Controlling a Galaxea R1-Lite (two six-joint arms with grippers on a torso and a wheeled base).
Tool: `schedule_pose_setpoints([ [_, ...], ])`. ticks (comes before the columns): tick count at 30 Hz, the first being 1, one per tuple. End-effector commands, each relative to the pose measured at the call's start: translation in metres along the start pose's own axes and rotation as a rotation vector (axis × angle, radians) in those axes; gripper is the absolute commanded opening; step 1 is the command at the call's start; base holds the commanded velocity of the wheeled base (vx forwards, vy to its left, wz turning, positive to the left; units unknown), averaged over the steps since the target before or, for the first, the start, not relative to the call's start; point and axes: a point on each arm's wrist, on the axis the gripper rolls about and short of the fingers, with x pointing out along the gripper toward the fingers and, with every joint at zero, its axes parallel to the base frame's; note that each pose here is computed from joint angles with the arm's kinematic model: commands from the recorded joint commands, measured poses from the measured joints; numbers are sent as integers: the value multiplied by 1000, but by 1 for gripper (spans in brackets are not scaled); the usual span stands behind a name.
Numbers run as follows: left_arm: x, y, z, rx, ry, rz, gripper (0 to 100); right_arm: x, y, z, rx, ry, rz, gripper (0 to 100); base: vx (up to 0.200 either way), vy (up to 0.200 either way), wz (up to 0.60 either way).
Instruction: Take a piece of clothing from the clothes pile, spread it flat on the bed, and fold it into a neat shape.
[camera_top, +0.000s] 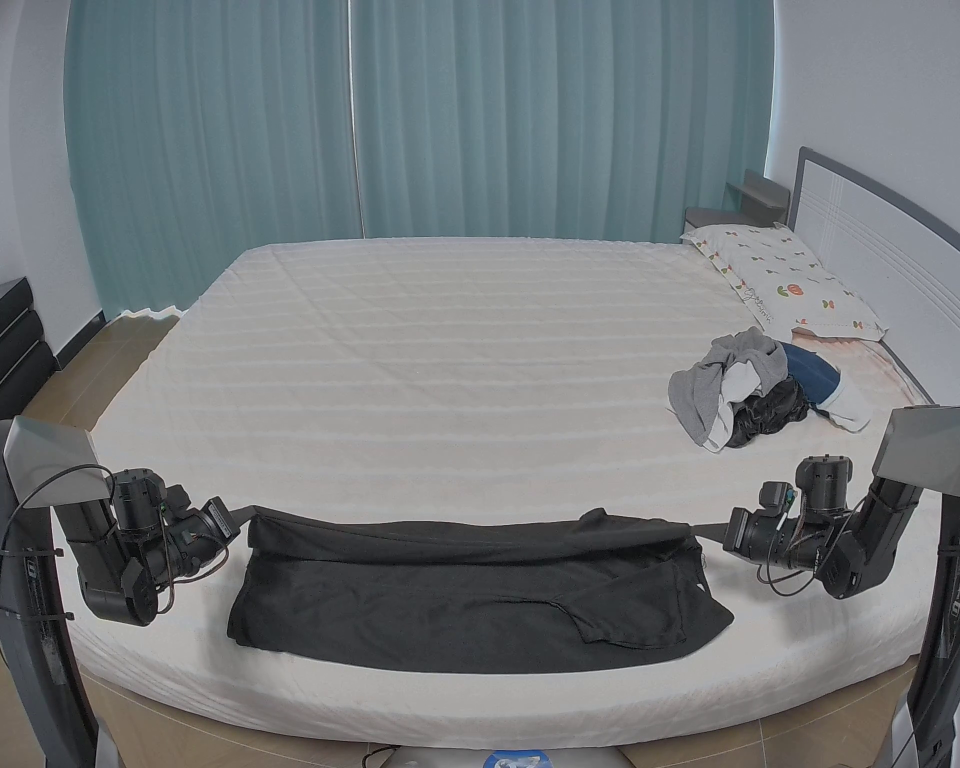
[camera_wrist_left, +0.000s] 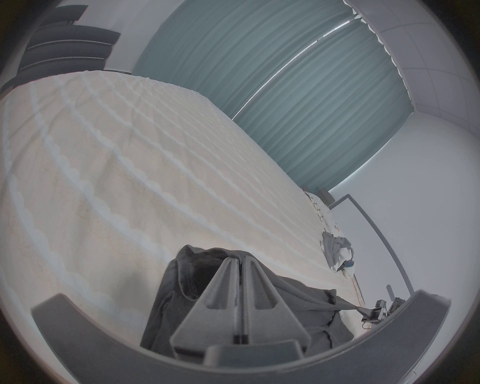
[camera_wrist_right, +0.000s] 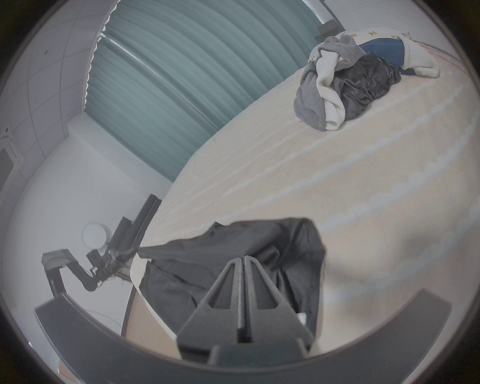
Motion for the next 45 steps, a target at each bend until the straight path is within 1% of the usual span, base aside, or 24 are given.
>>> schedule_pose_setpoints([
  [1,-3,6,-3,17,25,21,0,-10,-3,-20,3,72,-4,0,0,0,0],
  [2,-2,9,-6,44,39,31,0,-13,-5,-29,-18,103,-6,0,0,0,0],
  [5,-4,14,-11,82,64,50,0,-13,-10,-39,-49,138,-18,0,0,0,0],
  [8,-5,18,-19,128,91,64,0,-11,-13,-44,-63,152,-24,0,0,0,0],
  [11,-5,23,-25,175,117,73,0,-12,-14,-47,-60,161,-29,0,0,0,0],
  [14,-7,25,-30,197,134,78,0,-13,-14,-48,-58,163,-29,0,0,0,0],
  [22,-10,24,-32,200,139,79,0,-12,-15,-51,-50,175,-34,0,0,0,0],
  [23,-10,24,-32,200,139,79,100,-12,-16,-51,-49,177,-34,0,0,0,0],
  [24,-10,24,-32,200,140,79,100,-12,-16,-51,-47,177,-34,0,0,0,0],
  [25,-10,24,-32,202,137,78,100,-12,-16,-51,-48,174,-36,100,0,0,0],
  [27,-11,24,-31,204,134,76,100,-13,-16,-51,-49,172,-35,100,0,0,0],
  [29,-14,25,-27,197,122,62,100,-21,-15,-37,-48,120,-30,100,0,0,0],
  [31,-15,27,-26,192,122,57,100,-23,-15,-34,-44,109,-30,100,0,0,0],
  [32,-17,28,-22,184,115,41,100,-25,-14,-30,-31,92,-29,100,0,0,0],
  [34,-17,28,-19,179,109,31,100,-25,-13,-26,-15,78,-26,100,0,0,0],
  [35,-17,28,-17,173,103,28,100,-26,-12,-24,6,69,-24,100,0,0,0],
  [38,-10,25,-11,116,78,21,100,-19,-9,-15,77,24,-3,100,0,0,0],
  [39,-10,25,-11,116,78,21,100,-19,-9,-15,77,24,-3,100,0,0,0],
  [40,-4,21,-9,63,63,16,100,-14,-11,-13,119,2,4,100,0,0,0],
  [41,1,17,-7,36,53,22,100,-10,-12,-14,139,-1,6,100,0,0,0],
  [43,11,10,-3,-2,17,42,100,-4,-14,-15,159,3,10,100,0,0,0],
  [45,22,5,-2,-35,-12,86,100,1,-17,-15,163,5,10,100,0,0,0],
])
